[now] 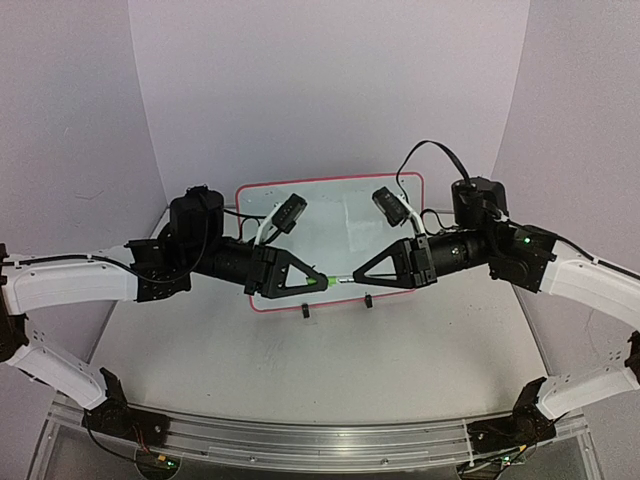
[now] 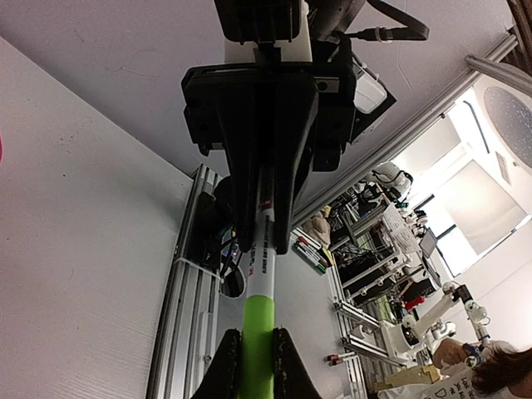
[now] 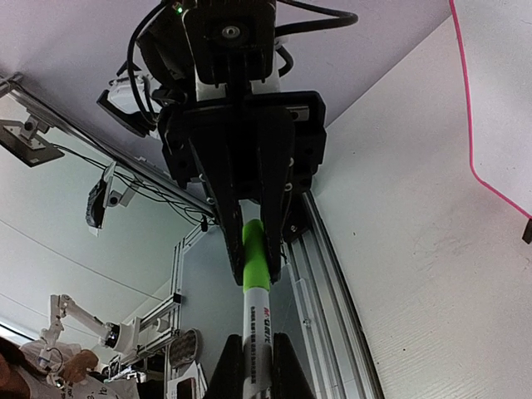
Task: Write a sentence on the whiteboard
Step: Open the pen cap from the whiteboard marker, then place the pen cap at the center of the board.
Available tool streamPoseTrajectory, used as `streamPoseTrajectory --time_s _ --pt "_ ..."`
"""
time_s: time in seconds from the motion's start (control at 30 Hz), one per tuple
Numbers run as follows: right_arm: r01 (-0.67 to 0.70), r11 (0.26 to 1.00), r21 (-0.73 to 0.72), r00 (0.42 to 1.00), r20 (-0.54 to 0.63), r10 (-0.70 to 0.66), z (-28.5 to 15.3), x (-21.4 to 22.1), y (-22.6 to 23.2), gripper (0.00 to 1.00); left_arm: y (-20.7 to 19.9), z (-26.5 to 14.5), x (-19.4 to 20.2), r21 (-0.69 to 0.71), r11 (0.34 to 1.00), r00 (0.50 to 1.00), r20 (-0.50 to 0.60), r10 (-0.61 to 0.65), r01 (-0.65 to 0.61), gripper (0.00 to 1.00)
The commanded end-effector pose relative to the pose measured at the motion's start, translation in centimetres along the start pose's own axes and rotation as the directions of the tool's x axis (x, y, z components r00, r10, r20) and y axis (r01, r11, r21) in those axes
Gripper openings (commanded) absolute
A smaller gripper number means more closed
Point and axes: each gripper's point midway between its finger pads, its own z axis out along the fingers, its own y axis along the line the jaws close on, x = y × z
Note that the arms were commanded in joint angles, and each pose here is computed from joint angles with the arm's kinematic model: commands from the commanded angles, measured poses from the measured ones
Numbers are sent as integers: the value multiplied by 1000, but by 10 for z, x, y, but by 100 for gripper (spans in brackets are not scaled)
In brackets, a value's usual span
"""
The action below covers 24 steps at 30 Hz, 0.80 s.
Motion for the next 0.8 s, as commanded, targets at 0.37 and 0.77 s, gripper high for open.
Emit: streamPoseTrajectory --time_s 0.37,0.77 --pt "93 996 -16 991 102 -91 -40 -24 -1 0 -12 -69 6 -68 994 995 -32 89 -91 0" --pt "40 970 241 962 252 -102 -64 -34 -37 0 139 -115 94 -677 731 984 -53 -172 91 0"
